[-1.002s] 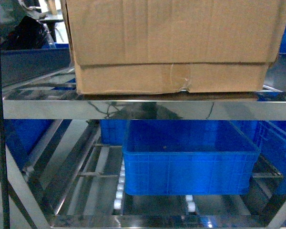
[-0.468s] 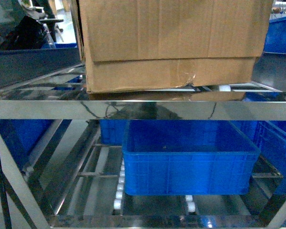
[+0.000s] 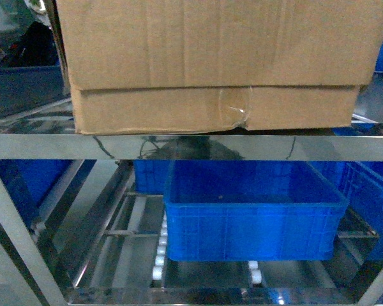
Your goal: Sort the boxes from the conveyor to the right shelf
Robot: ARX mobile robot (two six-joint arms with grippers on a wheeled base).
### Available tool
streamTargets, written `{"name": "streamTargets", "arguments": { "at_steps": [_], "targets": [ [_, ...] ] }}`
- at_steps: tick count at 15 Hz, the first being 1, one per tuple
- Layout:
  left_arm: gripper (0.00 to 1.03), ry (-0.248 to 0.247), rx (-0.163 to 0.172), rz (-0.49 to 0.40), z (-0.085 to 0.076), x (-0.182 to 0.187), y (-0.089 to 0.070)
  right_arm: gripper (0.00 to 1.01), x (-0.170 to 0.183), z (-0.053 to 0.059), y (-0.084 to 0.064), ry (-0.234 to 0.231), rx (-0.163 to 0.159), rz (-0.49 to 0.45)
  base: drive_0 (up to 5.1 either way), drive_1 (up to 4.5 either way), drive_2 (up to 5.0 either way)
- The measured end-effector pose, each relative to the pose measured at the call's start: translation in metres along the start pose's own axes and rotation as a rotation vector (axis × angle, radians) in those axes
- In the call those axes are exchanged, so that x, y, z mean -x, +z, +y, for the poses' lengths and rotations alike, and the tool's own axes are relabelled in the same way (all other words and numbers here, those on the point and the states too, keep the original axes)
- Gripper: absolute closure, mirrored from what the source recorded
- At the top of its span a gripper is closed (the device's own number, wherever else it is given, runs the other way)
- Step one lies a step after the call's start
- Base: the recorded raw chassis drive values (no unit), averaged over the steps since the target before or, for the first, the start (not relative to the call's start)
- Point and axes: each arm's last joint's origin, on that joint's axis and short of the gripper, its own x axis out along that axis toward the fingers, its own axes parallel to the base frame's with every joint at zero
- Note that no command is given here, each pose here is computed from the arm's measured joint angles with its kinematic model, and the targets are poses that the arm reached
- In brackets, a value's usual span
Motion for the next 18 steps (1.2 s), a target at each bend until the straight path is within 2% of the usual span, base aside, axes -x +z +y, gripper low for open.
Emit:
{"name": "streamTargets", "arguments": {
  "at_steps": [3,4,5,6,8,10,13,17,18],
  "targets": [
    [0.05,-0.007,-0.031,-0.017,0.001,-0.008,-0.003,0.03,0.012,-0.001,-0.025,-0.036,0.007,0.080,0.0,0.00,0.0],
    [0.05,-0.014,-0.033,-0.022,-0.004,-0.018,-0.004,0.03,0.011,-0.001,-0.026,-0.034,0.008,0.076,0.0,0.00,0.0],
    [0.05,-0.057,-0.021,-0.058,-0.022,-0.047,0.015,0.03,0.007,0.004,-0.022,-0.018,0.008,0.066,0.0,0.00,0.0],
    [0.05,-0.068,-0.008,-0.088,-0.026,-0.053,0.035,0.03,0.008,0.001,-0.022,-0.009,0.009,0.067,0.0,0.00,0.0],
    [0.05,-0.022,-0.014,-0.006,-0.022,-0.049,0.029,0.03,0.010,-0.010,-0.022,-0.030,0.015,0.069,0.0,0.00,0.0],
    [0.05,0.020,0.007,0.106,-0.001,-0.003,0.019,0.03,0.011,-0.015,-0.023,-0.028,0.015,0.074,0.0,0.00,0.0],
    [0.05,0.035,0.020,0.167,0.008,0.011,0.015,0.03,0.011,-0.015,-0.025,-0.030,0.012,0.086,0.0,0.00,0.0],
    [0.05,0.056,0.022,0.282,0.009,0.012,-0.007,0.03,0.008,-0.015,-0.023,-0.041,0.005,0.111,0.0,0.00,0.0],
    [0.05,0.060,0.016,0.314,0.007,0.008,-0.017,0.03,0.008,-0.015,-0.022,-0.039,0.006,0.107,0.0,0.00,0.0]
  ]
}}
